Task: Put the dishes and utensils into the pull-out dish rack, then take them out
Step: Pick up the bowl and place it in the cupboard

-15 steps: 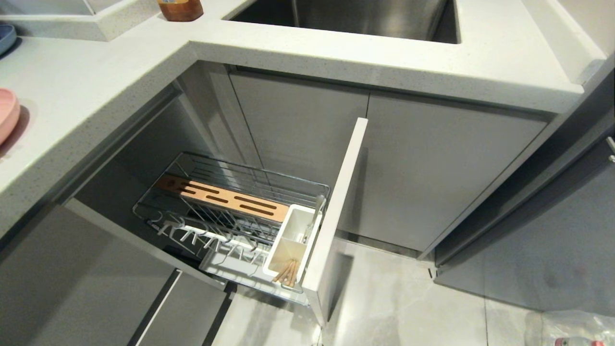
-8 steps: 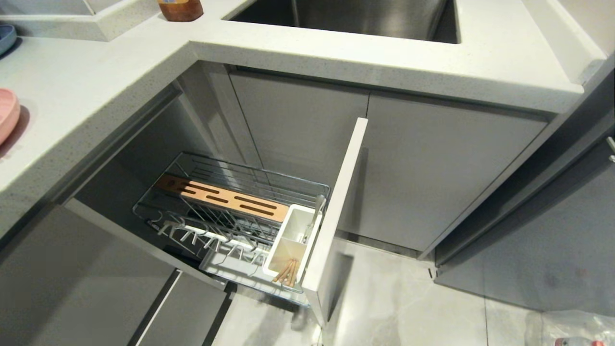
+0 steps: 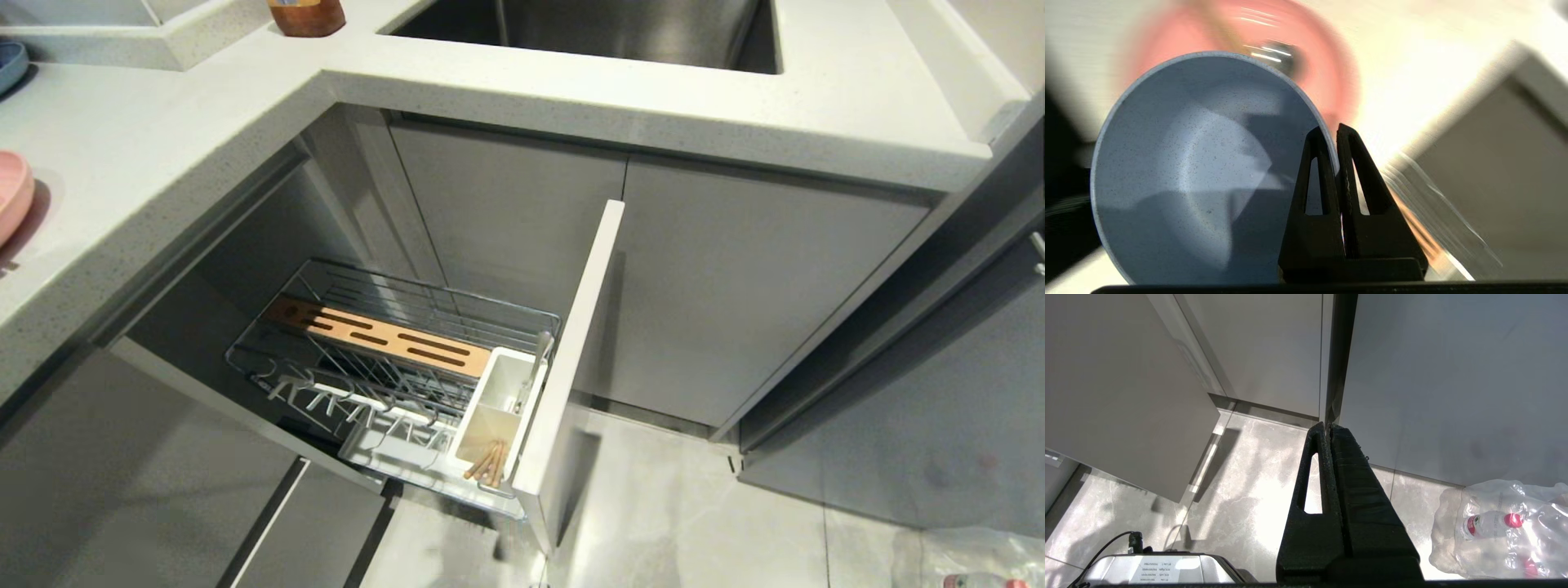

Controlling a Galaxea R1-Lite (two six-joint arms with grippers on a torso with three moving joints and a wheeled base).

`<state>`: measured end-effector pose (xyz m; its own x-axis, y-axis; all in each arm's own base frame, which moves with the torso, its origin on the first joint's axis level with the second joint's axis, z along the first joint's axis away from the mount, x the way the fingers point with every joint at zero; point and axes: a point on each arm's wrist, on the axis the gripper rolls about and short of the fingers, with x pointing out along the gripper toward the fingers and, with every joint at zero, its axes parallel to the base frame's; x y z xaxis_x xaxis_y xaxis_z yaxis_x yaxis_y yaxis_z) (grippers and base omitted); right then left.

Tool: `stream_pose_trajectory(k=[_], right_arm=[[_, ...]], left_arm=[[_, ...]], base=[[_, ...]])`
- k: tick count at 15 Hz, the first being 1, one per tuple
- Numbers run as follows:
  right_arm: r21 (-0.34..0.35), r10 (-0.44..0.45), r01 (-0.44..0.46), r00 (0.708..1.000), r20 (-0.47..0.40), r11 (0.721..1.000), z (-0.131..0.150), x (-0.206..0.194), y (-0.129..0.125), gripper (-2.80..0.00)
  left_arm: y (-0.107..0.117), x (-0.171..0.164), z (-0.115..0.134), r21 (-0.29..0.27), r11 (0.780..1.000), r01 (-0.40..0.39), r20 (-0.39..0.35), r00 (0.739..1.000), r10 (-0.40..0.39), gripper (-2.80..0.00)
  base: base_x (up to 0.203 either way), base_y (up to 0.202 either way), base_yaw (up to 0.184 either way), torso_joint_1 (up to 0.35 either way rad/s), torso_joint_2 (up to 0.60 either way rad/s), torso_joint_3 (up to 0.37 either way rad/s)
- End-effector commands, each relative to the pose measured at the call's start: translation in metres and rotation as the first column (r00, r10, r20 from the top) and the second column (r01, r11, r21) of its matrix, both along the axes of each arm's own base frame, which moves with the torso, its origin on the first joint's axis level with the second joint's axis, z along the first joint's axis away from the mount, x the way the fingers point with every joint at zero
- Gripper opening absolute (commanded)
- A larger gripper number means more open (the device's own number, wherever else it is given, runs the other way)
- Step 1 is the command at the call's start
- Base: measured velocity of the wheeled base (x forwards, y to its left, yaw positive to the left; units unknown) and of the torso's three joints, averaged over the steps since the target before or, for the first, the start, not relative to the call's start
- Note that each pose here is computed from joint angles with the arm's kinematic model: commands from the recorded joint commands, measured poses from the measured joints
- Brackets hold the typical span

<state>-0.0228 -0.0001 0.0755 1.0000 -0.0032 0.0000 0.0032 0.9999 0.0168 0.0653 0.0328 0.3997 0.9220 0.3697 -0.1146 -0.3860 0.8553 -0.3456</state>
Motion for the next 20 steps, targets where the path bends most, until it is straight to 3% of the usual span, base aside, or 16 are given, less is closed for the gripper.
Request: stream_pose_trajectory(k=[1, 3, 5, 6, 8, 11, 12, 16, 20], right_arm=[[0.0, 0.0, 0.0, 1.0, -0.002, 1.0, 0.0, 0.0, 0.0, -2.8], [0.0, 0.0, 0.0, 1.0, -0.002, 1.0, 0.0, 0.0, 0.0, -2.8], [0.0, 0.0, 0.0, 1.0, -0.002, 1.0, 0.0, 0.0, 0.0, -2.8], [0.0, 0.0, 0.0, 1.0, -0.002, 1.0, 0.0, 0.0, 0.0, -2.8], [0.0, 0.0, 0.0, 1.0, -0.002, 1.0, 0.0, 0.0, 0.0, -2.8], [0.0, 0.0, 0.0, 1.0, -0.002, 1.0, 0.0, 0.0, 0.0, -2.8], [0.0, 0.0, 0.0, 1.0, -0.001, 1.0, 0.0, 0.0, 0.0, -2.8], [0.0, 0.0, 0.0, 1.0, -0.002, 1.0, 0.0, 0.0, 0.0, -2.8], [0.0, 0.0, 0.0, 1.0, -0.002, 1.0, 0.0, 0.0, 0.0, -2.8]], left_arm=[[-0.014, -0.004, 0.0, -0.003, 0.988, 0.155, 0.019, 0.988, -0.155, -2.8], [-0.026, -0.001, 0.003, -0.028, 0.943, 0.332, 0.067, 0.942, -0.329, -2.8], [-0.034, 0.005, 0.011, -0.035, 0.886, 0.463, 0.16, 0.878, -0.452, -2.8], [-0.038, 0.014, 0.017, -0.024, 0.858, 0.513, 0.209, 0.842, -0.497, -2.8], [-0.046, 0.028, 0.02, -0.026, 0.81, 0.585, 0.236, 0.791, -0.564, -2.8], [-0.066, 0.042, 0.023, -0.049, 0.7, 0.712, 0.279, 0.683, -0.675, -2.8], [-0.075, 0.052, 0.021, -0.063, 0.671, 0.739, 0.272, 0.66, -0.701, -2.8], [-0.093, 0.086, 0.007, -0.123, 0.647, 0.752, 0.251, 0.654, -0.713, -2.8], [-0.106, 0.12, -0.021, -0.112, 0.687, 0.718, 0.298, 0.683, -0.666, -2.8]], base=[[0.0, 0.0, 0.0, 0.0, 0.0, 0.0], [0.0, 0.0, 0.0, 0.0, 0.0, 0.0], [0.0, 0.0, 0.0, 0.0, 0.0, 0.0], [0.0, 0.0, 0.0, 0.0, 0.0, 0.0], [0.0, 0.0, 0.0, 0.0, 0.0, 0.0], [0.0, 0.0, 0.0, 0.0, 0.0, 0.0], [0.0, 0.0, 0.0, 0.0, 0.0, 0.0], [0.0, 0.0, 0.0, 0.0, 0.0, 0.0], [0.0, 0.0, 0.0, 0.0, 0.0, 0.0]])
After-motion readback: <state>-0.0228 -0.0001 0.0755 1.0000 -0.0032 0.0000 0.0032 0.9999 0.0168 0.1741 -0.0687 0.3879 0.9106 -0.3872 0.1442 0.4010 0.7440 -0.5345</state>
